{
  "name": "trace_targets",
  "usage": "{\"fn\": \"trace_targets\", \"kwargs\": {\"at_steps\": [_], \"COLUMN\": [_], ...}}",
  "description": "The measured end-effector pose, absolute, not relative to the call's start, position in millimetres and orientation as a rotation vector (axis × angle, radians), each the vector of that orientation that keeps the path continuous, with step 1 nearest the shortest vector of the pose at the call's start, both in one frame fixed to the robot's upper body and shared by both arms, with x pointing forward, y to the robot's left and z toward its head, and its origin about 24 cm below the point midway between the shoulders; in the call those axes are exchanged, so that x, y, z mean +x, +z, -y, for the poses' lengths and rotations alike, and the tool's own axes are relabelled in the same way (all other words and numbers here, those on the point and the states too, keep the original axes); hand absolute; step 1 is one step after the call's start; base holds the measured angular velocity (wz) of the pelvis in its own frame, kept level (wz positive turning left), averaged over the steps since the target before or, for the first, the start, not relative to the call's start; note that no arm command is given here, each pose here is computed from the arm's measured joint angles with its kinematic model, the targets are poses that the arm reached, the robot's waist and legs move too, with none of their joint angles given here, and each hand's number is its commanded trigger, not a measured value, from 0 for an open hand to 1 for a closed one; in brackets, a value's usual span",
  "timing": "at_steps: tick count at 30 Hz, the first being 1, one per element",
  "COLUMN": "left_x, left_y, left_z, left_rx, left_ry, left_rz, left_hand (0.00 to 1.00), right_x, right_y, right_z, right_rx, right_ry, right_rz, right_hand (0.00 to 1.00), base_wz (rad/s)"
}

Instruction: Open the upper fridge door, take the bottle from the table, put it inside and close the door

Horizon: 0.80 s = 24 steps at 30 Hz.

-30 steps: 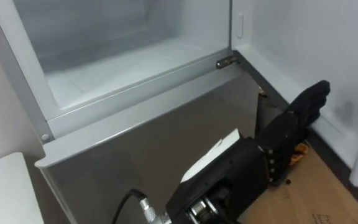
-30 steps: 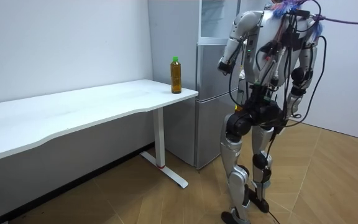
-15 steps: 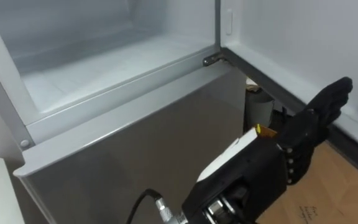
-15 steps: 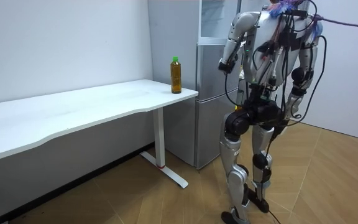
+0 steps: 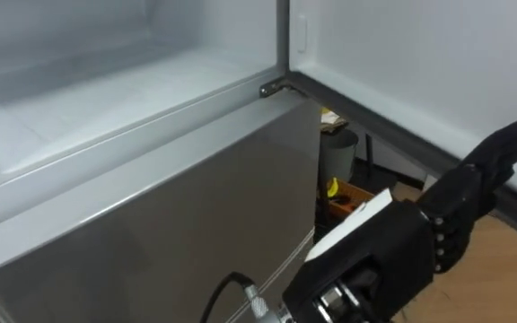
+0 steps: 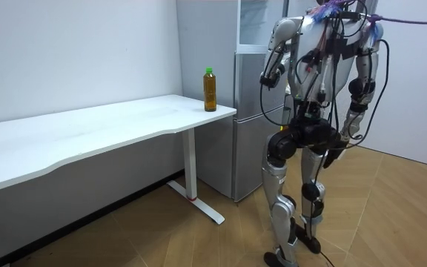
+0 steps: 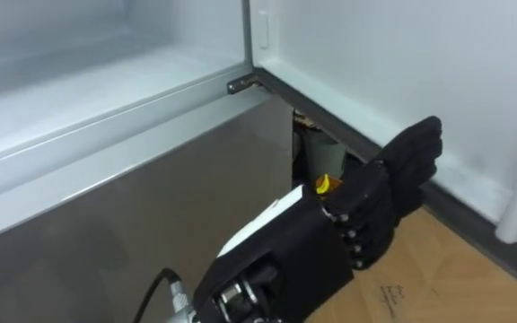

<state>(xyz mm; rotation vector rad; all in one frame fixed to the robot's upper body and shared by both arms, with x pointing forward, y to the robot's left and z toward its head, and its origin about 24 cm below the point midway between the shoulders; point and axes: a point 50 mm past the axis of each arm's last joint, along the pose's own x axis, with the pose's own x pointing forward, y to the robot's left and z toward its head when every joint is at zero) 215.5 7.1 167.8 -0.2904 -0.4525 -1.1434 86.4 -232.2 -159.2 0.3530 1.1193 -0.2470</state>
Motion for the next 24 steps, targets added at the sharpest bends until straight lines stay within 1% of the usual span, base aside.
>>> {"fn": "trace_targets", "kwargs": {"at_steps": [3, 6, 13, 18, 24], "left_x": [218, 219, 219, 221, 221], "left_y": [159, 142, 138, 137, 137], "left_z": [-5, 0, -5, -10, -32], "left_rx": [-0.271, -0.23, -0.187, -0.164, -0.134], "left_ry": [-1.147, -1.177, -1.19, -1.171, -1.084], "left_rz": [0.391, 0.279, 0.268, 0.265, 0.286], "left_hand": [0.0, 0.0, 0.0, 0.0, 0.0], "right_x": [86, 88, 85, 87, 94], "right_y": [-159, -158, -160, -160, -161], "right_z": [234, 234, 236, 230, 222], "right_rx": [0.354, 0.35, 0.322, 0.321, 0.301], "right_ry": [-0.254, -0.238, -0.233, -0.213, -0.157], "right_rz": [-1.118, -1.114, -1.143, -1.147, -1.149], "right_hand": [0.0, 0.0, 0.0, 0.0, 0.0], "base_wz": [0.14, 0.36, 0.5, 0.4, 0.32]}}
